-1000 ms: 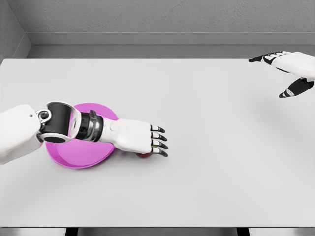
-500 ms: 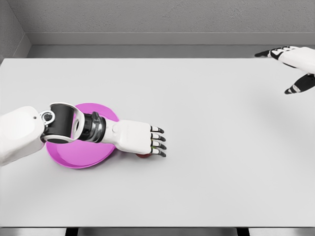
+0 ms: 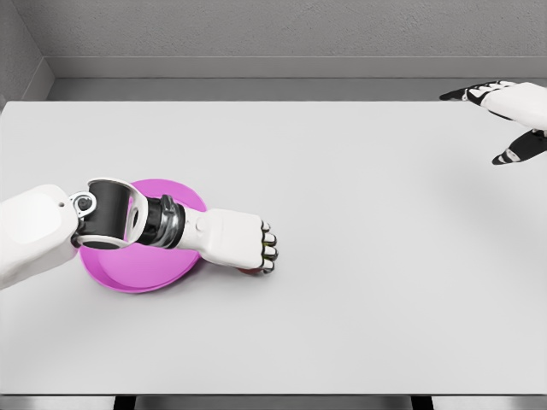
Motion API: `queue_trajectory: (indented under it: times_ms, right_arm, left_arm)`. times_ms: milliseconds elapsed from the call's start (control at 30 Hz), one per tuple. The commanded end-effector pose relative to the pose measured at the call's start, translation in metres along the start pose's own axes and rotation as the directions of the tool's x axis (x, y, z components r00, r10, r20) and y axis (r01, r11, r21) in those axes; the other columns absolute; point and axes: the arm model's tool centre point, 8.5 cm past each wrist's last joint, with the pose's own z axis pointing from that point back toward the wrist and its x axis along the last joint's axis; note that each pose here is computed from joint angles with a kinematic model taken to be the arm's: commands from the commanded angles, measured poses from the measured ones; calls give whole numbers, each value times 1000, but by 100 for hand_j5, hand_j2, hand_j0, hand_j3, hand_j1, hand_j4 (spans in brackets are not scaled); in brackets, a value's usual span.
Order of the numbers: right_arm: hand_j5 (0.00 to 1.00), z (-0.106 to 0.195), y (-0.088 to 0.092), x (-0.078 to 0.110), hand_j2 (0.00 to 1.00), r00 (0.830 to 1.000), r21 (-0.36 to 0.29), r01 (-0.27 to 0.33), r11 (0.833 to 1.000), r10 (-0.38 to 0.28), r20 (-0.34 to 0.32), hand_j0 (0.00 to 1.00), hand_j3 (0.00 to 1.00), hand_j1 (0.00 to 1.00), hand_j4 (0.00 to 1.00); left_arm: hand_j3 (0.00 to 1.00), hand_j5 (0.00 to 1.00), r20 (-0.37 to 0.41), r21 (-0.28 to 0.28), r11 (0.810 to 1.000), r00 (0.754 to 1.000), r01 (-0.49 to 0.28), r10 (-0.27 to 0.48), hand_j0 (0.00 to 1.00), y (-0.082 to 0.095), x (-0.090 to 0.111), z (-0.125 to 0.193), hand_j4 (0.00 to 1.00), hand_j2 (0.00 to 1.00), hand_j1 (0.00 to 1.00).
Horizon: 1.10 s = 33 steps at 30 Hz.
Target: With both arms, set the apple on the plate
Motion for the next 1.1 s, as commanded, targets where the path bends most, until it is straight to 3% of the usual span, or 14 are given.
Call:
queue_trajectory:
  times_ms: [0,200,367,533,700,867,967,1067]
  right_arm:
    - [100,0,0,1,100,1000,-1,0,1000,0,2,100,100,100,100]
    - [100,1,-1,0,100,1000,-2,-1,1000,1,0,100,100,100,100]
    - [100,1,-1,1,100,1000,-3,0,1000,0,1,100,100,100,100]
    - [100,0,-2,4,100,1000,-4,-8,1000,8,10,100,100,100,100]
    - [100,1,-3,8,100,1000,-8,-16,1000,16,18,100,100,100,100]
    - [100,1,-3,8,100,1000,-8,-16,1000,16,18,100,100,100,100]
    - [100,1,-3,8,100,1000,-7,-14,1000,14,18,100,100,100,100]
    - [100,0,-1,11,100,1000,-4,-17,1000,17,26,100,100,100,100]
  left_arm:
    - [40,40,3,0,1000,1000,-7,7,40,0,0,0,40,40,40]
    - [30,30,7,-4,1000,1000,-7,7,30,-1,2,-1,30,30,30]
    - [12,12,7,0,1000,1000,-11,11,12,-1,1,-1,12,12,12]
    - [0,0,24,59,995,997,-77,76,0,5,-1,4,0,0,0]
    - [0,0,29,97,989,994,-109,106,0,10,-4,7,0,0,0]
    - [0,0,-27,157,979,990,-132,137,0,20,-23,31,0,0,0]
    - [0,0,-90,165,978,985,-130,146,0,18,-36,55,0,0,0]
    - [0,0,-138,137,981,978,-136,155,0,7,-42,75,0,0,0]
